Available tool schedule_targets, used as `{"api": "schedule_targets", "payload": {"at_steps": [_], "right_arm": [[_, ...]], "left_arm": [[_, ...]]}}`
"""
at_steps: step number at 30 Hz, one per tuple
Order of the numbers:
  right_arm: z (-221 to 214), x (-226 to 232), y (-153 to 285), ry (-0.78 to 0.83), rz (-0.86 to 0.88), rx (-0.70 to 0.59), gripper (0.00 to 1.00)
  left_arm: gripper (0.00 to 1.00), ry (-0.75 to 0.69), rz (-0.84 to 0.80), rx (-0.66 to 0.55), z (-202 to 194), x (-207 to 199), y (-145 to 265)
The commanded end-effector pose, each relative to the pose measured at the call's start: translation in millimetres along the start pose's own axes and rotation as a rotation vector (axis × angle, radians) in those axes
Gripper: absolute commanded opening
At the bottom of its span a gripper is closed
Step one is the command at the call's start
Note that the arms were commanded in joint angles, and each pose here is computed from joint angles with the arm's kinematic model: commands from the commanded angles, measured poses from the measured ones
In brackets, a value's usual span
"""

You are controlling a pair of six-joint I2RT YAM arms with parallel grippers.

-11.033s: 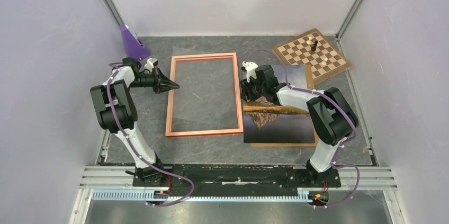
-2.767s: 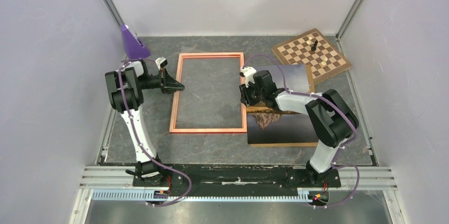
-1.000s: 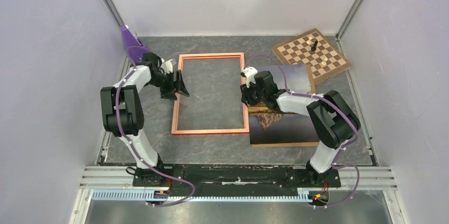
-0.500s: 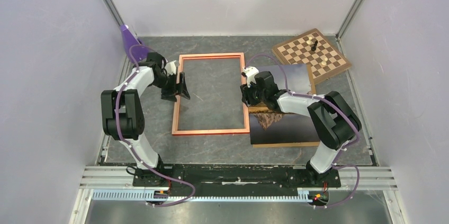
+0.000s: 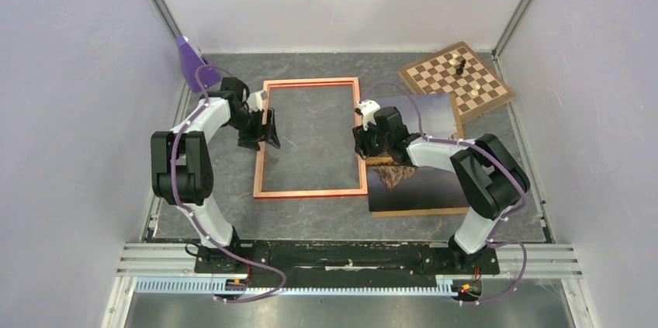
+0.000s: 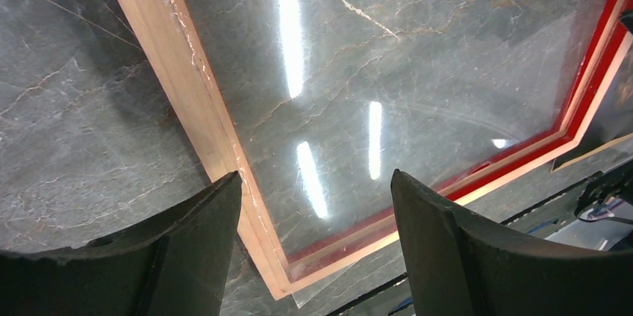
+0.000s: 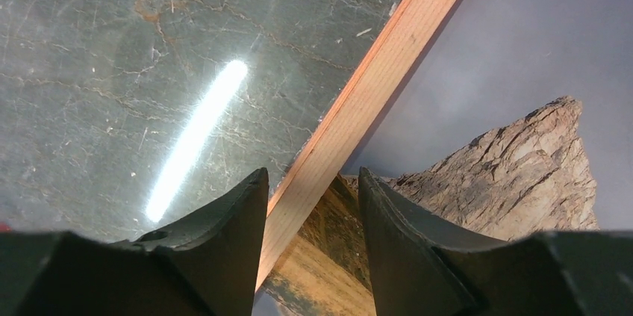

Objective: Put the photo into the frame

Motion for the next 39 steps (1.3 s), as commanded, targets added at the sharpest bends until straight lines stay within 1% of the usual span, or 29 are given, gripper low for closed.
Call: {"api": "schedule_targets", "payload": {"at_steps": [1,5,7,14,25,29,39], "right_arm": [[10.5,4.7,1.3,0.002,0.014,-0.046,0.5],[10.9,7.2,1.3,0.003,0.021,-0.047,0.5],[11.2,9.6,1.2,0.006,0.025,-0.048,0.5],[12.1,10.5,1.7,0.015,0.022,-0.049,0.5],[12.5,10.5,1.5,0.017,0.023,-0.049,0.5],[12.2,10.4,1.1,0.015,0.024,-0.049,0.5],[11.1,10.0,0.4,0.018,0.021,-0.045,0.5]], "left_arm": [[0.8,0.011,0.027,0.004,-2.5,-4.5,-0.1],[0.8,-0.003,0.079,0.009,-5.0,-2.1,-1.7],[0.84,-0.013,0.1,0.009,-6.0,-1.6,-1.8],[0.87,-0.025,0.118,0.012,-7.4,-3.0,-0.5],[0.88,-0.077,0.048,-0.018,-4.2,-22.8,8.7],[0.89,-0.099,0.039,-0.011,-7.0,-31.0,7.3],[0.89,-0.097,0.076,0.033,-18.1,-23.1,-7.0]]}}
Point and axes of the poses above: each gripper's point midway between its finger pads, its own y axis back along the fingers, its own x axis along the line the jaws close on, z = x × y, the point moved 3 cm from there along y, back along the fingers, and after that the axes turned 4 degrees about y, right-handed, at the moved point
